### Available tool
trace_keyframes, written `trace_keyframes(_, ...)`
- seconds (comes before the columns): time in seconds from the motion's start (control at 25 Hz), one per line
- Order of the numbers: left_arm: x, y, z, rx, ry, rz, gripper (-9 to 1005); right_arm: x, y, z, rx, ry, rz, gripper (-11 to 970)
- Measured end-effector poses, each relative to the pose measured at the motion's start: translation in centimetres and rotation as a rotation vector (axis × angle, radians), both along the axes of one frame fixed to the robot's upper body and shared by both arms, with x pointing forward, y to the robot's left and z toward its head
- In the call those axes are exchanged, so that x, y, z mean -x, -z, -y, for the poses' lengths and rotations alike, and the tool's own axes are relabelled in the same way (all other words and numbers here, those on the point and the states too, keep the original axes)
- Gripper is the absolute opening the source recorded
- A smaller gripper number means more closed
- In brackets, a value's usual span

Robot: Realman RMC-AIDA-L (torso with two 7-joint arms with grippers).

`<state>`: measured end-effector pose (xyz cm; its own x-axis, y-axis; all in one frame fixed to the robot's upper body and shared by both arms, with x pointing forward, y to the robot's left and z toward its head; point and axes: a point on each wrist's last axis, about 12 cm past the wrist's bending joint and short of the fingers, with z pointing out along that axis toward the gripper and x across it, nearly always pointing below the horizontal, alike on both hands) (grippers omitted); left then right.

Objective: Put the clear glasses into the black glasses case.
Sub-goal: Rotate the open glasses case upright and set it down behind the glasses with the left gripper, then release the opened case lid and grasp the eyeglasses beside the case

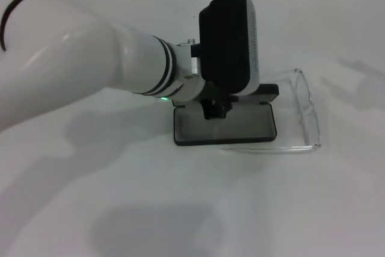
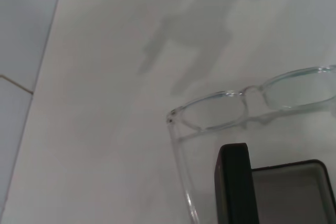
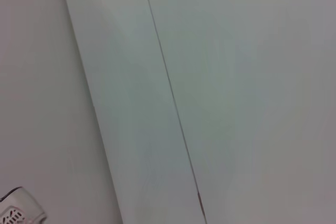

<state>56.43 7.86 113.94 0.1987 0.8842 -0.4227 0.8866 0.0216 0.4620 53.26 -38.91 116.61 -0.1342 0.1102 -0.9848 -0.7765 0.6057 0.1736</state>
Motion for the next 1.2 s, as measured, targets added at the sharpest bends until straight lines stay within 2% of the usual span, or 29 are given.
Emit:
trace_keyframes(0.84,-0.1,0.3,-0.5,-0.003,-0.023,-0.016,238,0.2,-0.2,0.1,-0.017,0.000,0.015,708)
trace_keyframes(0.96,0.0,0.1,-0.5,0.007,-0.022,-0.018,469,0.3,-0.2,0.1,-0.018,-0.005,0.016,708)
trace_keyframes(1.2,0.3,-1.6,-0.7,0.074,-0.034,-0.033,489,0.5,-0.1,0.2,-0.016,-0.007,0.010,708)
